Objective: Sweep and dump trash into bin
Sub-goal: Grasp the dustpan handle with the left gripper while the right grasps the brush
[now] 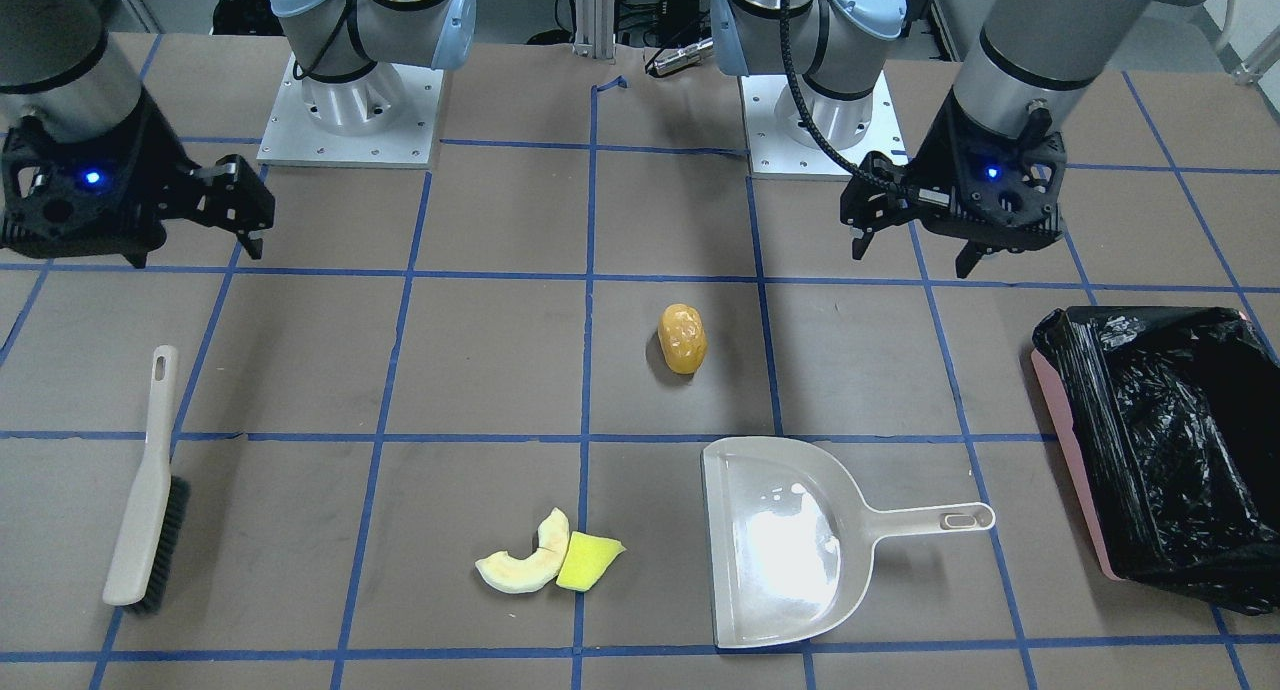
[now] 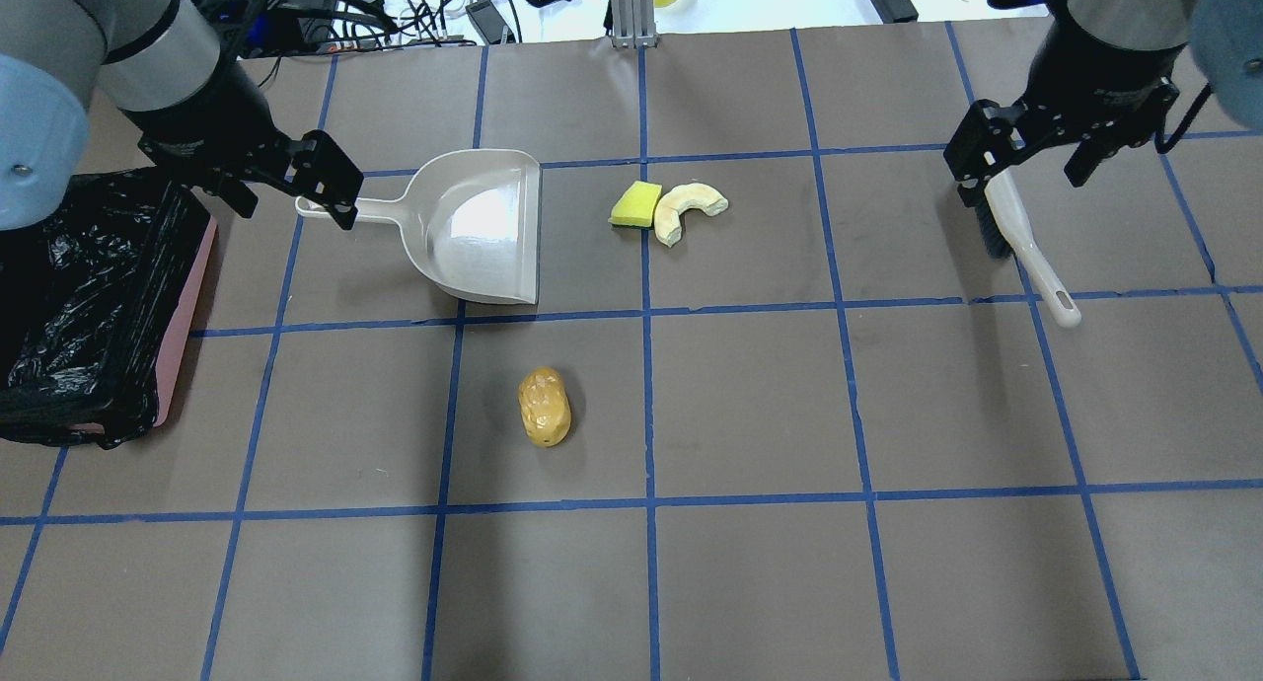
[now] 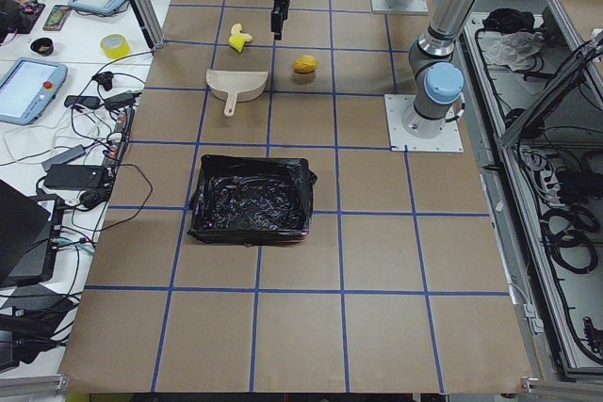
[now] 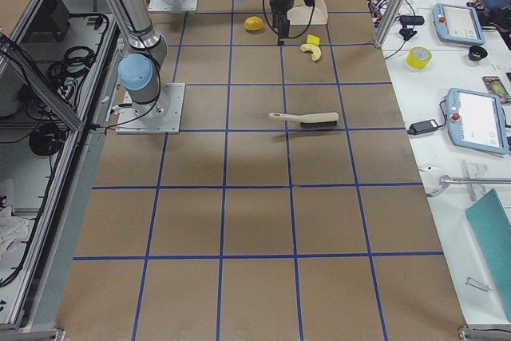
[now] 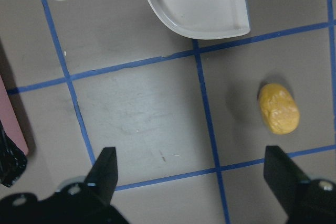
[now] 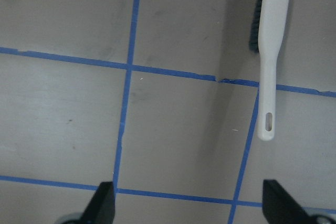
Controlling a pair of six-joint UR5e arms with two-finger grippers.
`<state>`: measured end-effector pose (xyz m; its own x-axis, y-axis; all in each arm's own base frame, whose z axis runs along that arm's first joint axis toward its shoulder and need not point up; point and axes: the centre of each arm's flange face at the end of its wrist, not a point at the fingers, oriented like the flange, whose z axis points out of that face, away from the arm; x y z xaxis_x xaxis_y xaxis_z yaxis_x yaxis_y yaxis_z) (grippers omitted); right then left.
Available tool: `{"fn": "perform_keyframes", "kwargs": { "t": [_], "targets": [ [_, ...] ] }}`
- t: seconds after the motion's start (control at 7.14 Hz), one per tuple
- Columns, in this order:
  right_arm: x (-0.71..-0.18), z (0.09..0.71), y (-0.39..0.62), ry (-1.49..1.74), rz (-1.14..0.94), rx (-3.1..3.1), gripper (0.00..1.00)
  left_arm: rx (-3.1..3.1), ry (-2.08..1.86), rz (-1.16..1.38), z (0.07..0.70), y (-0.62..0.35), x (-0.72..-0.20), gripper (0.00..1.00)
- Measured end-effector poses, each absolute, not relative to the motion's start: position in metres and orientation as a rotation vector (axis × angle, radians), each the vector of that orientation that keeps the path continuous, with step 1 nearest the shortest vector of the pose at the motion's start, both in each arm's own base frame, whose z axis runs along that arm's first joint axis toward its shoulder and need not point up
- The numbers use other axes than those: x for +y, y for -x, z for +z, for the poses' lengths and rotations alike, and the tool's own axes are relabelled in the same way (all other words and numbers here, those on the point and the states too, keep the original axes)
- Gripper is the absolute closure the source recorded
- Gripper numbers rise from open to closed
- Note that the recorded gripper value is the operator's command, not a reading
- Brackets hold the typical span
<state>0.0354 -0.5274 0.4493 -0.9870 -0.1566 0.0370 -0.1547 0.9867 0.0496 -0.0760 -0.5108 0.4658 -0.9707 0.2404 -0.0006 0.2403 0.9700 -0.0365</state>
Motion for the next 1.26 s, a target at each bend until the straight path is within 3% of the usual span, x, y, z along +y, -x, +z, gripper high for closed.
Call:
{"fn": "perform_keyframes", "kwargs": {
  "t": [0.42,0.84,0.98,1.26],
  "targets": [
    [-0.581,0.341,0.061,-0.331,-0.151,-3.104,0.05,-3.028,0.829,0.041,0.405,0.037,-0.564,0.0],
    [-0.561,0.257,0.088,-0.308,-0.182,-3.113,0.12,-2.914,1.27,0.099,0.348,0.021,-0.615,0.06],
    [-0.553,0.242,0.087,-0.312,-0.183,-3.111,0.27,-2.838,1.469,0.124,0.334,0.016,-0.63,0.06],
    [-0.545,0.231,0.086,-0.315,-0.198,-3.102,0.74,-2.614,1.854,0.122,0.298,0.011,-0.658,0.07]
  ]
}}
